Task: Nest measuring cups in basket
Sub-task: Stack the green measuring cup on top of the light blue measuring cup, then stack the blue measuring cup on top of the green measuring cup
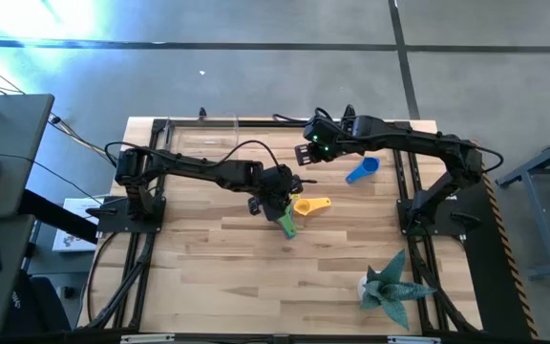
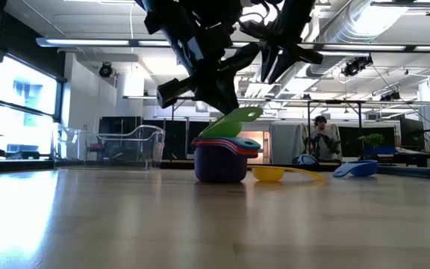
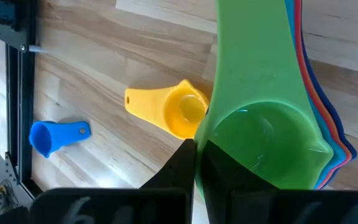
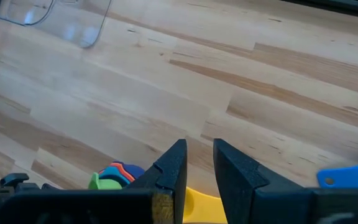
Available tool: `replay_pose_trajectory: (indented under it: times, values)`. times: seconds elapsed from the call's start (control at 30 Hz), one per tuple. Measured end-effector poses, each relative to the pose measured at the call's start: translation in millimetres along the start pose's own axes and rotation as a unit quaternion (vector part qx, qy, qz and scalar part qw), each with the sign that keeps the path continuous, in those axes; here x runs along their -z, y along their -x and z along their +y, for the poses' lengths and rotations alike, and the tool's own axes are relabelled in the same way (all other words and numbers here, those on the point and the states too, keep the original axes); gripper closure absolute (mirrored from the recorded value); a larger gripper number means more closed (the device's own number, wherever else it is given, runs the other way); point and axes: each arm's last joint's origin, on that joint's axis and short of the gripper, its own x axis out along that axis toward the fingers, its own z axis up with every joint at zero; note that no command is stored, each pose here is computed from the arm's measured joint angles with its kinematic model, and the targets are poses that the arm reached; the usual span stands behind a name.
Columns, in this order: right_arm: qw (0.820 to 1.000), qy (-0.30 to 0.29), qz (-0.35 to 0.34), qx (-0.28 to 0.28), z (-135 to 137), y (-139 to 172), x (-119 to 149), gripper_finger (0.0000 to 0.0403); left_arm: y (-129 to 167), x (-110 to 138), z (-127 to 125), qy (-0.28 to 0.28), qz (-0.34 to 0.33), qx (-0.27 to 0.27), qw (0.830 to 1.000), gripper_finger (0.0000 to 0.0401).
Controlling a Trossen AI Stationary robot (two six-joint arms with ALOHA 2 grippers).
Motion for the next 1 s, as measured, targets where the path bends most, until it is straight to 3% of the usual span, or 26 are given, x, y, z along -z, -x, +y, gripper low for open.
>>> replay_pose_trajectory:
  times: [0.43,0.73,1.0]
  values:
    - [1.0,0.007,0.0,0.0,0.0,0.0,0.0,0.0332,0.3,3.1,-7.2,0.015,0.035,0.033,0.999,0.0367]
    - [1.0,0.009,0.0,0.0,0.0,0.0,0.0,0.0332,0.3,2.7,-6.1,0.039,0.039,0.025,0.998,0.0365]
    - [1.0,-0.003,0.002,0.004,-1.2,-0.2,-0.2,0.0332,6.9,7.7,-3.6,0.146,0.131,-0.018,0.98,0.0378]
